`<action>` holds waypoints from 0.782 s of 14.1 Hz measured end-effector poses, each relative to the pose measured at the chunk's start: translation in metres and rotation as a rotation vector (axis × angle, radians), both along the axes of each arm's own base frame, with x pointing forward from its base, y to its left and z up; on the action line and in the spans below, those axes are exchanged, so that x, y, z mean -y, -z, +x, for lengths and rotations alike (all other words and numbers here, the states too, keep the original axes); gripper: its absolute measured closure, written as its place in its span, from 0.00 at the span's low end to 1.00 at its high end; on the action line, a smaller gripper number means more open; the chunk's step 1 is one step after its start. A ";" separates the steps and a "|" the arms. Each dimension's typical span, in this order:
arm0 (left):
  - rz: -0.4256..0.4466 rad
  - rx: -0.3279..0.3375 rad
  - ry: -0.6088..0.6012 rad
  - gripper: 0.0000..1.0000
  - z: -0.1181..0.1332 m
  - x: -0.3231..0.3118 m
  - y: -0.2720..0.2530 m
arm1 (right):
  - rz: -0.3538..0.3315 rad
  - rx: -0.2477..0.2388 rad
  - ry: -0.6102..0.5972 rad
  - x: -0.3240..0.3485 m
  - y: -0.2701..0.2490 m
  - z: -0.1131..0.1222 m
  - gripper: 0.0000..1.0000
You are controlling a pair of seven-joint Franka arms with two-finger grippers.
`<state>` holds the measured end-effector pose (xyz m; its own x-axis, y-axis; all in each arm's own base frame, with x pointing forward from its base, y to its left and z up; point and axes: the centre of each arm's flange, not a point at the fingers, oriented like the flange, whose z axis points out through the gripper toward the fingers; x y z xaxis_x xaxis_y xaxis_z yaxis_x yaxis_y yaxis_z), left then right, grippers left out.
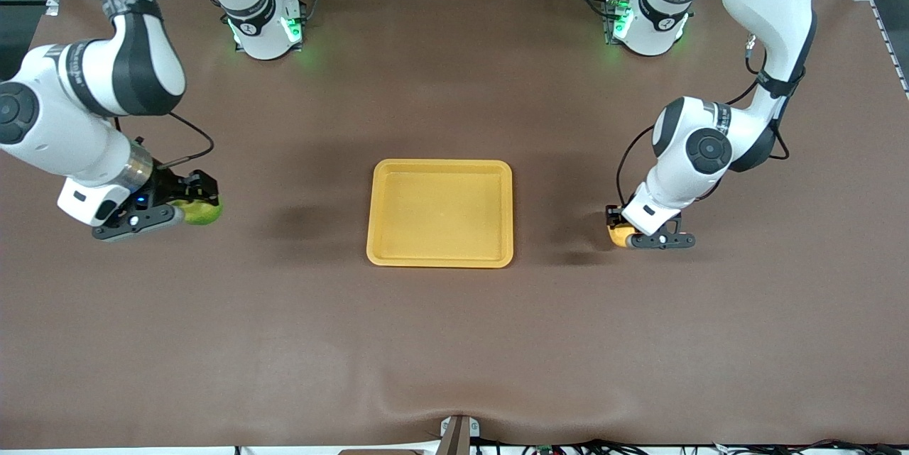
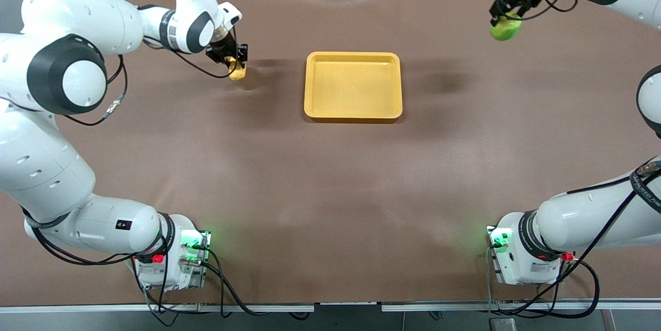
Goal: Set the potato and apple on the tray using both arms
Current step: 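Lift and carry the potato and apple over the yellow tray with both grippers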
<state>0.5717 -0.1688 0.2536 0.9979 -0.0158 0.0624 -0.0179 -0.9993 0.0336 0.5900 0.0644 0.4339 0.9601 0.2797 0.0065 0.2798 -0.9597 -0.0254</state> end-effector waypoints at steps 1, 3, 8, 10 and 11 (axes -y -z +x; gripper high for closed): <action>0.001 -0.001 0.016 0.53 0.001 0.011 -0.006 | 0.000 0.002 0.009 -0.016 -0.001 -0.001 0.16; 0.002 0.001 0.049 0.53 0.003 0.032 -0.018 | 0.001 0.001 0.027 -0.044 -0.001 -0.006 0.16; -0.003 0.015 0.122 0.53 -0.004 0.084 -0.036 | 0.007 0.013 0.101 -0.109 -0.008 -0.016 0.16; -0.009 0.023 0.119 0.53 -0.008 0.101 -0.040 | 0.008 0.010 0.144 -0.135 -0.006 -0.019 0.16; -0.013 0.027 0.116 0.53 -0.010 0.110 -0.042 | 0.007 0.005 0.165 -0.148 -0.002 -0.021 0.16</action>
